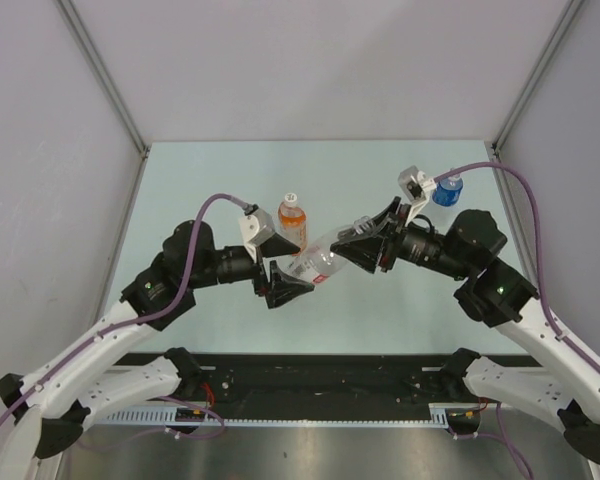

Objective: Unscrew the bottle caps

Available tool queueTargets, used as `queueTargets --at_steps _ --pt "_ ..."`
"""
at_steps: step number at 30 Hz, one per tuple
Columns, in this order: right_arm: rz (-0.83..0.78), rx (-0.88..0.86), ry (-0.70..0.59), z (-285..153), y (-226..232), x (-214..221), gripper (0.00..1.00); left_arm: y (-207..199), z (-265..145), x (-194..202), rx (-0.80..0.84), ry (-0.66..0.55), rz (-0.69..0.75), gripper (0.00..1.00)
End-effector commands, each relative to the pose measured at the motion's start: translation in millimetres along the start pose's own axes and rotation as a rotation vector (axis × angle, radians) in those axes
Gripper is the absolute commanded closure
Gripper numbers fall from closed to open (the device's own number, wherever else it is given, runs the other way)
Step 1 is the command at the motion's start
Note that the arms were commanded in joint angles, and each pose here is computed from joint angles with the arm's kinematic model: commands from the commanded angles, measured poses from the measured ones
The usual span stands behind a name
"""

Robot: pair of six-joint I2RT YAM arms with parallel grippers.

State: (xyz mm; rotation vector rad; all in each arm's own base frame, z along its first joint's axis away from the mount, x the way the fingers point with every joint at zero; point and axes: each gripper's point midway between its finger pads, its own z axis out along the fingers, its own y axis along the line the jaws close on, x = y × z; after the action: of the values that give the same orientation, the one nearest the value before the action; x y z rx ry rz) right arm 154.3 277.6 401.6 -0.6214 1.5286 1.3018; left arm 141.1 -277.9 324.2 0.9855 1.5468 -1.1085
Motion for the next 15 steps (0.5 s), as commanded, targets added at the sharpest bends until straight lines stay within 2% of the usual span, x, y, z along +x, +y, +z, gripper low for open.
queueTargets --at_steps 1,3,6,10,15 --pt "-0.076 0.126 -0.159 -19 -8 -49 0.71 17 -26 -32 -0.172 -0.085 0.098 0.03" --pt "-0.102 0.166 -0.161 -22 -14 -55 0.71 27 -34 -34 -0.244 -0.098 0.118 0.0" --pt "-0.107 0.314 -0.167 -28 -40 -60 0.71 40 -53 -41 -0.364 -0.122 0.136 0.0" --pt "-0.119 0.609 -0.177 -42 -95 -62 0.71 61 -84 -48 -0.556 -0.156 0.124 0.0" --pt "-0.137 0.867 -0.161 -52 -150 -56 0.71 76 -120 -55 -0.739 -0.244 0.06 0.0"
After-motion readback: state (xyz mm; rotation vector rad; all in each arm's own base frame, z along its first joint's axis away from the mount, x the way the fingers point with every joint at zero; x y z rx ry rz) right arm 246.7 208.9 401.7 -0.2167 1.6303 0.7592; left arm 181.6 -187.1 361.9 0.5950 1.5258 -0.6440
